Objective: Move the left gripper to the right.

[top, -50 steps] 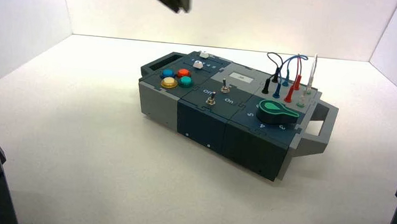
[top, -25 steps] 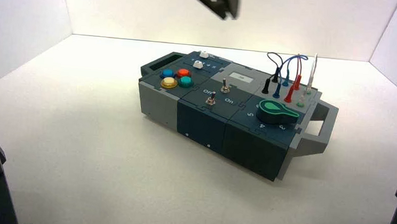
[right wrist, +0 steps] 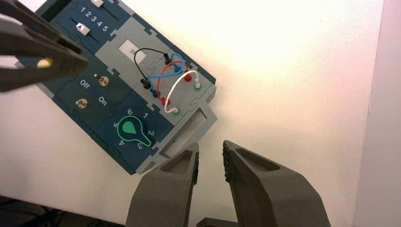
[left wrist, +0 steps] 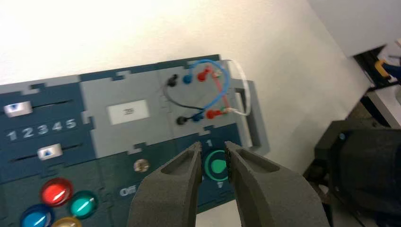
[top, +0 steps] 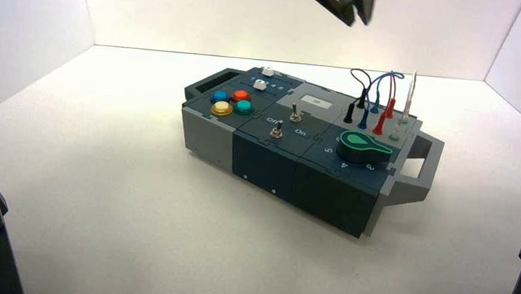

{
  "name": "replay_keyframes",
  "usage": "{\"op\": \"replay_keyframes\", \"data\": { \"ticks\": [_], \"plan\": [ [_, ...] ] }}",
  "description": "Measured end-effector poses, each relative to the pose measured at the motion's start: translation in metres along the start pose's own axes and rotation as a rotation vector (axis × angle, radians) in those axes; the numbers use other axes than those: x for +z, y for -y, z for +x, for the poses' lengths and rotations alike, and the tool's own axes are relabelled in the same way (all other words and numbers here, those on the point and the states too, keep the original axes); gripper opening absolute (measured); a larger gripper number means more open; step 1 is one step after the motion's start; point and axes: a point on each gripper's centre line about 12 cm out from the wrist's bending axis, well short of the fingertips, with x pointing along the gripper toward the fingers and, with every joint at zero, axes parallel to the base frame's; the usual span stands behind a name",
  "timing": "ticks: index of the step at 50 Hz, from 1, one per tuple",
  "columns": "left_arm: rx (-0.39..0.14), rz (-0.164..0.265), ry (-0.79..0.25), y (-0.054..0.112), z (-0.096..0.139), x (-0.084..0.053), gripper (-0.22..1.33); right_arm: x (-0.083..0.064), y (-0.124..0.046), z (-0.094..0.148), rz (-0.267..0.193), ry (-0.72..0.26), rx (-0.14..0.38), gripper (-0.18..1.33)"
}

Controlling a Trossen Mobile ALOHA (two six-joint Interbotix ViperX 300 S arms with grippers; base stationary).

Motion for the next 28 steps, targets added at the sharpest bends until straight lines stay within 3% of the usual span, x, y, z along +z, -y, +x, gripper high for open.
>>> {"op": "replay_keyframes", "data": {
  "ticks": [28],
  "plan": [
    [-0.016, 0.022, 0.002, 0.012, 0.008, 0.007, 0.6, -0.002, 0.001, 0.002, -0.002, 0.0, -0.006, 0.62]
  ]
}}
